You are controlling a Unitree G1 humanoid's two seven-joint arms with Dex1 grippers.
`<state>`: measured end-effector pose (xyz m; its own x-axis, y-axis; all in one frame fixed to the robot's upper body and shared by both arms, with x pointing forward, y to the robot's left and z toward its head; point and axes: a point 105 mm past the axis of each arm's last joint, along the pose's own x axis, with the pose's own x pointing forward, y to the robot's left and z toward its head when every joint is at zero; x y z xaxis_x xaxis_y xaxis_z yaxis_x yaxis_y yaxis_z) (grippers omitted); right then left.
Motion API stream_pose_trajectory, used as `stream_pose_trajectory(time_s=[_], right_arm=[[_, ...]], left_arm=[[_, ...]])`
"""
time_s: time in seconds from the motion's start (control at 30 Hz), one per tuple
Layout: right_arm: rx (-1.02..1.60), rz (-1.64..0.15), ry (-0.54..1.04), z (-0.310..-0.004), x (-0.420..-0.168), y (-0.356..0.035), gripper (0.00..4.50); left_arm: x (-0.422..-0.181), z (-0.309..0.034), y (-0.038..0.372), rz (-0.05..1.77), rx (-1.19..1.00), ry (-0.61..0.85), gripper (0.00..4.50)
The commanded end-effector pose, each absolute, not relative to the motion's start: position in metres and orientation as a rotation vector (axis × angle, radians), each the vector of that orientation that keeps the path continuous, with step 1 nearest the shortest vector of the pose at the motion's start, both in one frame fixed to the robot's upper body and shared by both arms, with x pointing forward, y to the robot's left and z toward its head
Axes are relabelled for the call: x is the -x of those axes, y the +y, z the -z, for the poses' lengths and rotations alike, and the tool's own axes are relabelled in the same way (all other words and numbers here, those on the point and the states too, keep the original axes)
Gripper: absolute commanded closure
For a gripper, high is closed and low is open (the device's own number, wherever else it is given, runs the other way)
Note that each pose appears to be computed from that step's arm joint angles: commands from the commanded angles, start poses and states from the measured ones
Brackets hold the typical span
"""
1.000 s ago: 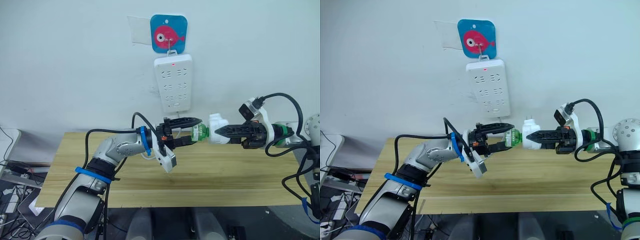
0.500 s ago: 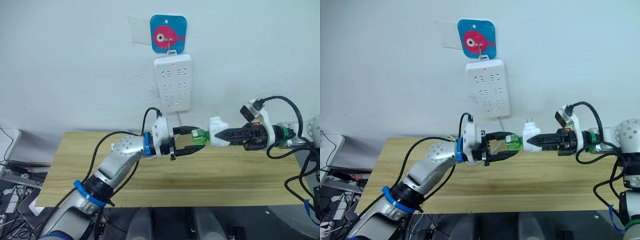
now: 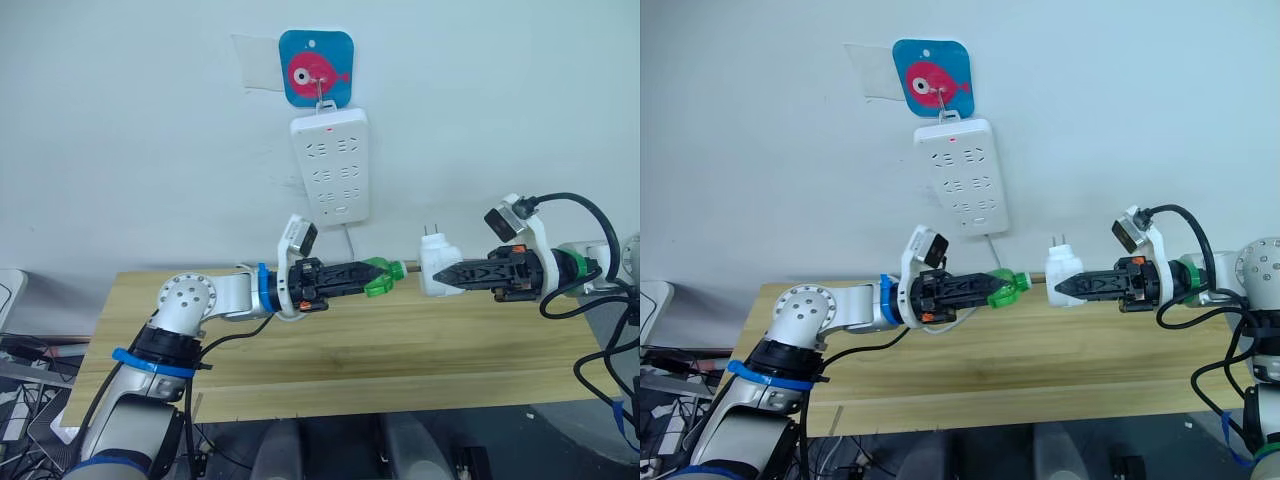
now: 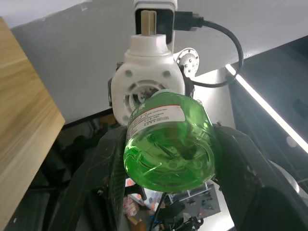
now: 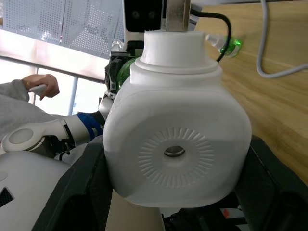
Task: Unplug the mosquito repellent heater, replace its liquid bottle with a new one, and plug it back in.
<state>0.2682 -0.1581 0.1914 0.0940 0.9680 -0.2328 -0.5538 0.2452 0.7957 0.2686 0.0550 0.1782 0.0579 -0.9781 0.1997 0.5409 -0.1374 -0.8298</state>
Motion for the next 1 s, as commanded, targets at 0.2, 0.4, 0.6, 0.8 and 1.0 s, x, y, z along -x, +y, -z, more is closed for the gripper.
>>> stream_pose_trajectory(time_s=[0.2, 0.4, 0.6, 0.8, 1.0], right_arm=[[-0.370, -0.762, 0.812, -0.147, -0.325, -0.218, 1.53], [0.162, -0.412, 0.962, -0.075, -0.343, -0.289, 1.53], [0.343, -0.302, 1.095, -0.045, -0.328, -0.336, 1.53], [0.316, -0.195, 1.180, -0.037, -0.314, -0.362, 1.53], [0.152, -0.186, 1.303, -0.029, -0.286, -0.363, 1.53]], left_arm=[[-0.252, -0.180, 0.083, 1.441, 0.789, 0.521, 2.25], [-0.251, -0.171, 0.085, 1.380, 0.707, 0.449, 2.25], [-0.239, -0.164, 0.081, 1.364, 0.668, 0.420, 2.25], [-0.231, -0.159, 0.082, 1.345, 0.652, 0.418, 2.25], [-0.226, -0.159, 0.080, 1.352, 0.646, 0.413, 2.25]])
